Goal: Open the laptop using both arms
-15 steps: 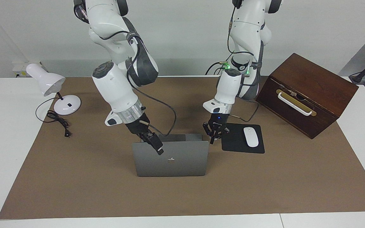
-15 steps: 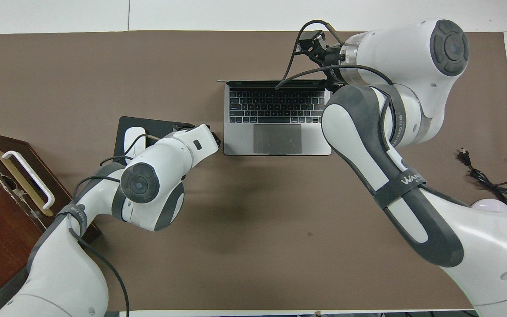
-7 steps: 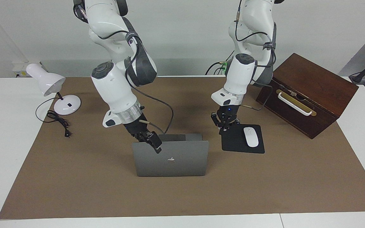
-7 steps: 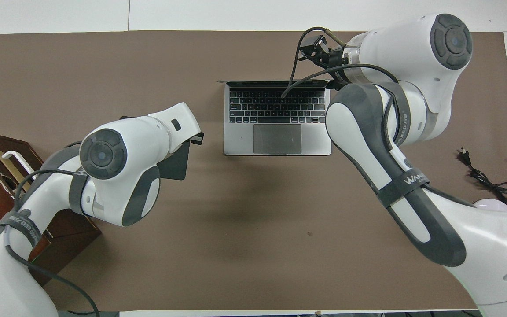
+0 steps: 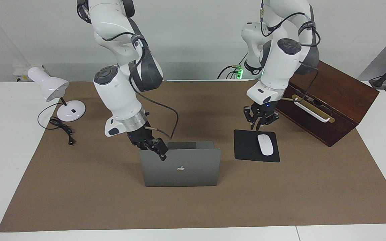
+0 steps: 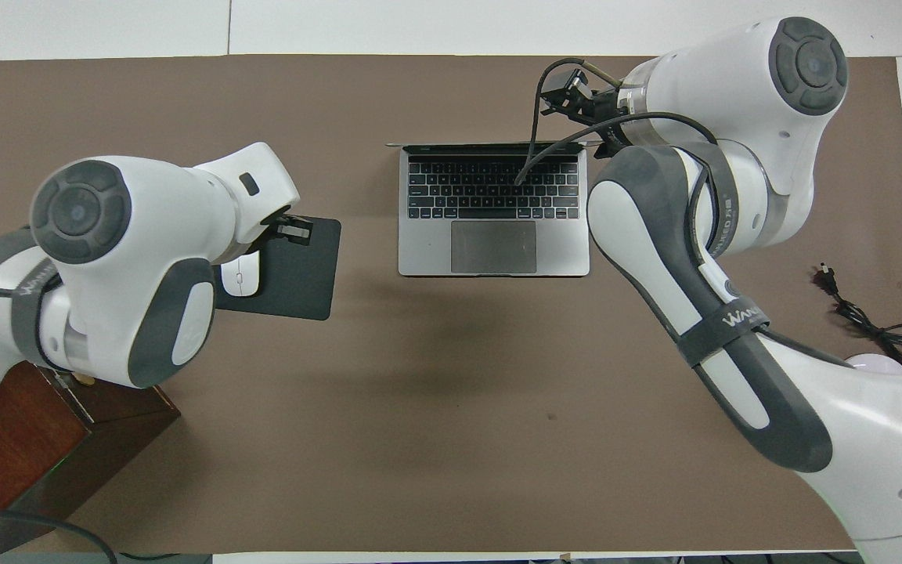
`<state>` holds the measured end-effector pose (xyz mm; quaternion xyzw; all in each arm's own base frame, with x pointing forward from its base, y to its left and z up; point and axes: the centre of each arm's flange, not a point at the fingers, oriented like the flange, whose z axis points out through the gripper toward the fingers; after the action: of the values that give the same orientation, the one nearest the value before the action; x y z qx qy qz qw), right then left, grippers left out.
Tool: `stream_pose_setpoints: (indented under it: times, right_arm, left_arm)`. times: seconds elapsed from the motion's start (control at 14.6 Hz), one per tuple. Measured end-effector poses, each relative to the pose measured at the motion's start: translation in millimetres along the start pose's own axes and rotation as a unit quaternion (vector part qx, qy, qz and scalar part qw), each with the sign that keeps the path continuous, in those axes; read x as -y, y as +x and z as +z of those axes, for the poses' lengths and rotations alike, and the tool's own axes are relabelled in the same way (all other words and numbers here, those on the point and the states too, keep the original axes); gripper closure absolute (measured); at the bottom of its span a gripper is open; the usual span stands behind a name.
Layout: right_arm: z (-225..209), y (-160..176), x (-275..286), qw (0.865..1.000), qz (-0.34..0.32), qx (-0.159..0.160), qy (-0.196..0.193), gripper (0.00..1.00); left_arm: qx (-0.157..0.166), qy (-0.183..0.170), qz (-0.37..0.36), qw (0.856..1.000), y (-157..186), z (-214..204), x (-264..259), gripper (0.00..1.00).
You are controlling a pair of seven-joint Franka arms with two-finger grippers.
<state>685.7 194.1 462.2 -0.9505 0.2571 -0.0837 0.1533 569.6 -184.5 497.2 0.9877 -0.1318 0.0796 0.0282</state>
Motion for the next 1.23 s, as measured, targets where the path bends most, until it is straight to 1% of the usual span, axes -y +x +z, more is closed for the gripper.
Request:
stream_pose_setpoints:
  times: [0.21,0.27,0.34,0.41,0.69,0.96,1.23]
  right_arm:
    - [-3,3,-3,1.000,-0.021,-0.005,-0.014,0.00]
    - [-3,4,-4,1.000,-0.024,-0.004,-0.016,0.00]
    - [-5,5,-4,0.999,-0.029,-0.001,-0.019,0.00]
    - [-7,5,-4,0.999,-0.035,0.003,-0.023,0.00]
    - [-16,8,-5,0.999,-0.040,0.011,-0.031,0.00]
    - [-33,7,-2,0.998,-0.042,0.030,-0.044,0.00]
    - [-53,11,-9,0.996,-0.055,0.042,-0.059,0.00]
  left_arm:
    - [0.005,0.003,-0.027,1.000,-1,-19,33,0.30]
    - [0.007,0.004,-0.037,0.999,-4,-26,45,0.16]
    - [0.009,0.005,-0.047,0.999,-7,-34,57,0.06]
    - [0.010,0.005,-0.057,0.998,-12,-42,68,0.00]
    - [0.014,0.005,-0.083,0.996,-29,-73,98,0.00]
    - [0.025,0.006,-0.111,0.994,-44,-87,127,0.00]
    - [0.027,0.009,-0.138,0.990,-61,-107,157,0.00]
